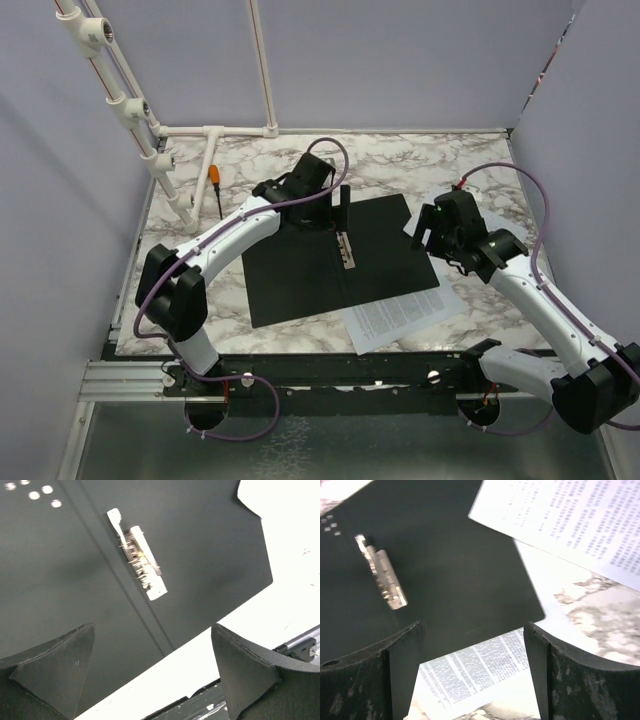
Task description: Put the files into the folder
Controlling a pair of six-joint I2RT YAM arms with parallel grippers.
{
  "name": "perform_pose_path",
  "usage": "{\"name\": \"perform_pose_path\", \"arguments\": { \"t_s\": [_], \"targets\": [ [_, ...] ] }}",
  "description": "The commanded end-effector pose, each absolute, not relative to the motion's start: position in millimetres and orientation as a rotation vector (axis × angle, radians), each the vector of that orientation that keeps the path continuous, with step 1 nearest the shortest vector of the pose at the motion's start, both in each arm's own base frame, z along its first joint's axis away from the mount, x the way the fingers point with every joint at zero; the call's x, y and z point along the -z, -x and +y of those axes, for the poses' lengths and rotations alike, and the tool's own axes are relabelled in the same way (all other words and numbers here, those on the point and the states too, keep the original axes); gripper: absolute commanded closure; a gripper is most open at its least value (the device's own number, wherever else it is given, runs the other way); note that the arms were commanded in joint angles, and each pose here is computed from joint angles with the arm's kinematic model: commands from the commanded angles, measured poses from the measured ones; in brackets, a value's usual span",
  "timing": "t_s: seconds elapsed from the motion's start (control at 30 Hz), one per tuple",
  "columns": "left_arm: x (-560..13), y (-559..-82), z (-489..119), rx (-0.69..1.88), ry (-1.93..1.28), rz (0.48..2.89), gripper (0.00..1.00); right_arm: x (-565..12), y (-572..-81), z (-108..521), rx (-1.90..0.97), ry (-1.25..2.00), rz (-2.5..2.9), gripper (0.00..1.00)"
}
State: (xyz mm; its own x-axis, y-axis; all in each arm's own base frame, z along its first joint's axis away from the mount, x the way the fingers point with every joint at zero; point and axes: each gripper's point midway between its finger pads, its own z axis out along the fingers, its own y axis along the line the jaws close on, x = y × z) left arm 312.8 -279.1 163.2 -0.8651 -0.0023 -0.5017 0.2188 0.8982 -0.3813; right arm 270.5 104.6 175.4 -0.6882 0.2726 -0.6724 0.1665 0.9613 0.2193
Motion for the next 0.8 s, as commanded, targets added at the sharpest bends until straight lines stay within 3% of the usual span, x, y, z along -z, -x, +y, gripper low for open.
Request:
{"name": "perform_pose_path", "arguments": {
  "t_s": [0.0,0.4,0.77],
  "targets": [
    [-177.9,-320.3,-324.8,0.758,-0.225,2.519,0.01,-163.7,-264.2,64.2,0.044,-0.408,2.331,0.16],
    [-177.8,-351.2,-396.6,0.881,-0.299,2.489,0.01,-145.9,-292.7,14.4,0.041,-0.669,2.302,0.03],
    [-151.3,-376.8,-442.6,0.937,-0.364,2.48,0.01,-106.8,-310.9,-39.4,-0.09,-1.01,2.286,0.0]
  ]
}}
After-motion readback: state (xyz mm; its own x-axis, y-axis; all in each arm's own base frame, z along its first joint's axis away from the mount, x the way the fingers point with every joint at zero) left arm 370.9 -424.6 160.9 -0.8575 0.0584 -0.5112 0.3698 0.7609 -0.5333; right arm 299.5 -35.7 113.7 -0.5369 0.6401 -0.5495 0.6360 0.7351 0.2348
